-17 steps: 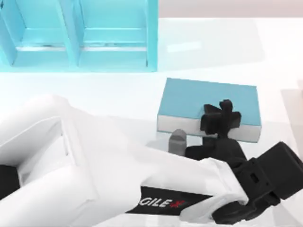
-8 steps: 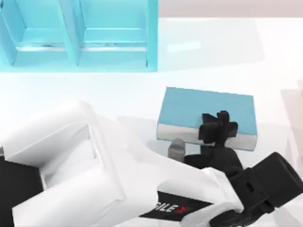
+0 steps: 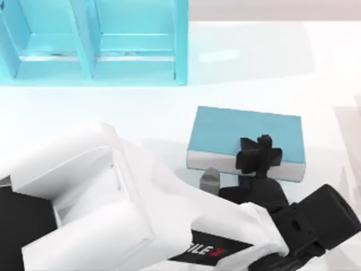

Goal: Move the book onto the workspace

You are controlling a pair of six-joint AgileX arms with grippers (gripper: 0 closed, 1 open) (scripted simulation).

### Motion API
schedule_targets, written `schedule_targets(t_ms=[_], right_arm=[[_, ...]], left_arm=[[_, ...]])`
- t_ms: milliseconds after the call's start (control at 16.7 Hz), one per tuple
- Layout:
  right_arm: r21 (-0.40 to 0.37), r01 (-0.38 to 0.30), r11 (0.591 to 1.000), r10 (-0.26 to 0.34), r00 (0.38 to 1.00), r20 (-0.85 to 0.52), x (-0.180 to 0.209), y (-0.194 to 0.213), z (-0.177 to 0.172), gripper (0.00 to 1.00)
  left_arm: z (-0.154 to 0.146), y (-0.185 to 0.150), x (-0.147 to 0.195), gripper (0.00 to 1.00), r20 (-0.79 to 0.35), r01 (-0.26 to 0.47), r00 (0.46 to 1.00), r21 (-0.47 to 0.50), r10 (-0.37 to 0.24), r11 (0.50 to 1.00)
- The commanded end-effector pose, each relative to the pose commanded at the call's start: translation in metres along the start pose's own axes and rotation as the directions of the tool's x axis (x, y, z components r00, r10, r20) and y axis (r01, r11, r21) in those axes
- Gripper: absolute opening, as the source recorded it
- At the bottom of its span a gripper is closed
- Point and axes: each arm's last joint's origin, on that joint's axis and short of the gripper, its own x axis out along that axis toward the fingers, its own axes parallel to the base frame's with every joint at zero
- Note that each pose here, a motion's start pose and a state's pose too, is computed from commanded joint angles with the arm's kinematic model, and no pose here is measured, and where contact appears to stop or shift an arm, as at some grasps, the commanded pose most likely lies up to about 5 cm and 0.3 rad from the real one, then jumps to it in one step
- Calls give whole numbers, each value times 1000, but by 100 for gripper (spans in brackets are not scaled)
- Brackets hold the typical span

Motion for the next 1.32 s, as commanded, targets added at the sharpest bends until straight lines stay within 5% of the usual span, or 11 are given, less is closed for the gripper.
schedule_targets(t_ms=[600, 1320], right_arm=[[0, 0, 1000, 0, 1000, 0, 0, 0, 0, 100], [0, 0, 1000, 0, 1000, 0, 0, 0, 0, 100]], left_arm=[[0, 0, 0, 98, 0, 0, 1000, 0, 0, 1000], [0, 4, -4, 100, 1, -5, 1000, 6, 5, 1000]])
